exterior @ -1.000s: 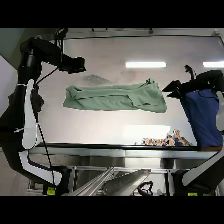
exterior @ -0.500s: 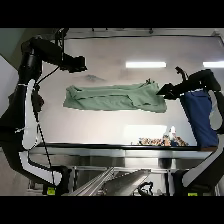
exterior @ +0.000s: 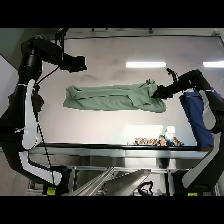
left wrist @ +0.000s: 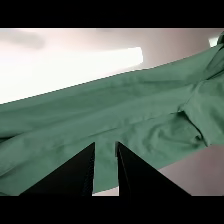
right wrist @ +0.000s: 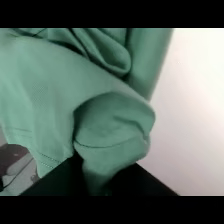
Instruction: Fold the shirts.
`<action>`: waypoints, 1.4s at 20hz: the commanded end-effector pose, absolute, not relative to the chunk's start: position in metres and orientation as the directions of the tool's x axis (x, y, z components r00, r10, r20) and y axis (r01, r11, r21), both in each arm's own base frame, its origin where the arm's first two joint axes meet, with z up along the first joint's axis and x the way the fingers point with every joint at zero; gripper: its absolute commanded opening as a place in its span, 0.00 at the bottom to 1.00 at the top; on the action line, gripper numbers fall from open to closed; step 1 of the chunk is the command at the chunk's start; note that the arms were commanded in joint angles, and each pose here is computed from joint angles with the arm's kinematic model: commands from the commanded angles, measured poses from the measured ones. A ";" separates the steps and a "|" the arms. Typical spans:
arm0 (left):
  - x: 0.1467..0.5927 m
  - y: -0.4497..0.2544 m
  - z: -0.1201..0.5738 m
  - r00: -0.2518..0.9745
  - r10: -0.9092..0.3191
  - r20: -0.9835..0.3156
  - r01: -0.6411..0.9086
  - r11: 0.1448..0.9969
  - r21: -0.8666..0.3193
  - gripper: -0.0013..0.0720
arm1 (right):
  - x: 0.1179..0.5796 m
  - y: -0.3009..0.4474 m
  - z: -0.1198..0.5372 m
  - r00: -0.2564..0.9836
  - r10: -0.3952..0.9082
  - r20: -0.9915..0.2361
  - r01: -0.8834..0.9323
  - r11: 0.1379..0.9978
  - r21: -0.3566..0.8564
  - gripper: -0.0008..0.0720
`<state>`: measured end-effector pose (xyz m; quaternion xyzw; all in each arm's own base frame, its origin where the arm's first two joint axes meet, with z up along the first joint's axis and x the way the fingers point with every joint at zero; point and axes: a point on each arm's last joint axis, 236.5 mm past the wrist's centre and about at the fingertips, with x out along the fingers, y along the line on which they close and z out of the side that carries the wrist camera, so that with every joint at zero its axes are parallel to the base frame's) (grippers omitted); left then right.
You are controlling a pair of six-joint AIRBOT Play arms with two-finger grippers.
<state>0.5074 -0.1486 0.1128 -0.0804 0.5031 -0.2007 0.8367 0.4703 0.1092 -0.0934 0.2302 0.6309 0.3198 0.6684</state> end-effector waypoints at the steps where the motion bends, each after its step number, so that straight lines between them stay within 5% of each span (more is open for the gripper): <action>1: 0.508 -0.149 0.113 0.414 -0.417 -0.809 0.256 0.906 -0.336 0.25 | 0.469 0.115 -0.093 -0.011 0.719 -0.695 -0.145 0.686 0.713 0.03; 5: 0.505 -0.171 0.105 0.391 -0.439 -0.809 0.286 0.893 -0.347 0.25 | 0.473 0.120 -0.079 0.015 0.741 -0.671 -0.144 0.666 0.732 0.03; 7: 0.502 -0.201 0.078 0.333 -0.452 -0.827 0.317 0.880 -0.353 0.04 | 0.476 0.119 -0.057 0.044 0.741 -0.670 -0.171 0.667 0.726 0.03; 13: 0.476 -0.355 -0.055 0.160 -0.541 -0.826 0.414 0.796 -0.441 0.04 | 0.449 0.108 0.076 0.146 0.737 -0.660 -0.317 0.667 0.674 0.03; 20: 0.435 -0.453 -0.108 0.056 -0.613 -0.788 0.448 0.721 -0.529 0.04 | 0.418 0.114 0.158 0.237 0.723 -0.649 -0.380 0.684 0.623 0.03; 24: 0.440 -0.429 -0.041 0.052 -0.643 -0.764 0.463 0.694 -0.552 0.04 | 0.414 0.130 0.157 0.212 0.730 -0.649 -0.387 0.673 0.631 0.03; 28: 0.448 -0.297 0.131 0.173 -0.654 -0.736 0.489 0.706 -0.512 0.04 | 0.428 0.153 0.143 0.224 0.711 -0.667 -0.323 0.700 0.637 0.03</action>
